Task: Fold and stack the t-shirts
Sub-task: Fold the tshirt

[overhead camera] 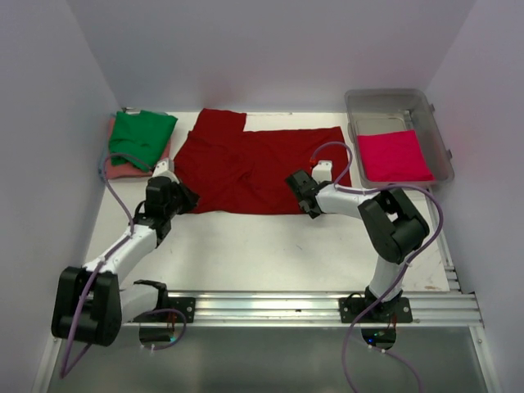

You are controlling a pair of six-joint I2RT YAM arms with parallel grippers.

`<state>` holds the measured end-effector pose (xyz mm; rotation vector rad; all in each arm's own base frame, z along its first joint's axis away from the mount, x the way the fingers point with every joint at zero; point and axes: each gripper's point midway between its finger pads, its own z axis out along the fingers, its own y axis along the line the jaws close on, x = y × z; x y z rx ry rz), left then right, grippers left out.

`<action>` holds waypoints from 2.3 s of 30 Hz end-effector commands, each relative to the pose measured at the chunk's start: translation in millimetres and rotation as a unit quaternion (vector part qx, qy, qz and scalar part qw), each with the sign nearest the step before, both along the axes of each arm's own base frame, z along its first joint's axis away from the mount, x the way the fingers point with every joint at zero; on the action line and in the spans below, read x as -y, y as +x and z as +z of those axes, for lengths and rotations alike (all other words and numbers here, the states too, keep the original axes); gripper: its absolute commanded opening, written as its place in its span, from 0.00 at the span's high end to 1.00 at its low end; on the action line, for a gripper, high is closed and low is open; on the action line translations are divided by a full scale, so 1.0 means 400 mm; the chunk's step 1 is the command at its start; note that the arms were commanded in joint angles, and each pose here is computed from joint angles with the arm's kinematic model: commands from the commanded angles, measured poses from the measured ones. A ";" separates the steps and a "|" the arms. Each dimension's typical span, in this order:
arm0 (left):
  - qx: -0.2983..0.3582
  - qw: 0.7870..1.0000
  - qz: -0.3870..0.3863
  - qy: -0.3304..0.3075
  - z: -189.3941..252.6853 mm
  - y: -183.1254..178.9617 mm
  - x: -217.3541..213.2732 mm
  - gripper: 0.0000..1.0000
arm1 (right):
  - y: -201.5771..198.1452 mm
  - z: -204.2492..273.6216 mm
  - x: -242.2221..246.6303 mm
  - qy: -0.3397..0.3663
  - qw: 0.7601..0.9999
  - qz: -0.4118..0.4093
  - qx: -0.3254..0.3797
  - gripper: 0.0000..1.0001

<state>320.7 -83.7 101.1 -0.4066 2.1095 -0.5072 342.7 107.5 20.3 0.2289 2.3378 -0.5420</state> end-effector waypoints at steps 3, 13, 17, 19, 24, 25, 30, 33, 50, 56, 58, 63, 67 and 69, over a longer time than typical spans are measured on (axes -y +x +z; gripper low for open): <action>-0.007 1.000 -0.005 -0.001 -0.073 0.060 0.010 1.00 | 0.020 -0.019 -0.032 0.032 0.999 0.003 0.000 1.00; -0.065 0.997 0.005 0.038 -0.185 0.043 -0.019 1.00 | -0.010 0.001 -0.027 0.055 0.999 0.001 -0.001 1.00; -0.158 0.982 0.057 0.088 -0.246 -0.014 -0.083 1.00 | -0.029 0.009 -0.024 0.059 0.998 0.005 -0.011 1.00; -0.226 0.966 0.072 0.104 -0.288 -0.053 -0.101 1.00 | -0.040 0.002 -0.025 0.064 0.998 0.007 -0.022 1.00; -0.306 0.941 0.087 0.115 -0.339 -0.101 -0.112 1.00 | -0.072 -0.039 -0.025 0.082 0.995 0.005 -0.053 1.00; -0.328 0.933 0.087 0.119 -0.352 -0.124 -0.116 1.00 | -0.082 -0.046 -0.022 0.084 0.994 0.003 -0.063 1.00; -0.393 0.918 0.025 0.050 -0.354 -0.230 -0.039 1.00 | -0.179 -0.089 -0.002 0.093 0.986 -0.015 -0.135 1.00; -0.402 0.915 0.007 0.041 -0.336 -0.260 -0.027 1.00 | -0.207 -0.089 0.000 0.098 0.983 -0.016 -0.154 1.00; -0.481 0.871 -0.090 -0.040 -0.222 -0.502 0.072 1.00 | -0.480 -0.123 -0.010 0.150 0.933 -0.015 -0.327 1.00; -0.475 0.874 -0.102 -0.018 -0.197 -0.497 0.059 1.00 | -0.556 -0.086 -0.028 0.183 0.924 -0.004 -0.336 1.00; -0.470 0.876 -0.105 -0.014 -0.194 -0.488 0.058 1.00 | -0.556 -0.055 -0.022 0.176 0.931 -0.009 -0.320 1.00; -0.454 0.885 -0.094 0.037 -0.192 -0.434 0.020 0.98 | -0.527 0.069 0.053 0.122 0.960 -0.039 -0.249 1.00; -0.459 0.882 -0.085 0.062 -0.192 -0.406 -0.018 0.96 | -0.520 0.110 0.081 0.099 0.967 -0.049 -0.231 1.00; -0.452 0.885 -0.083 0.078 -0.187 -0.389 -0.033 0.96 | -0.510 0.116 0.095 0.081 0.970 -0.054 -0.223 1.00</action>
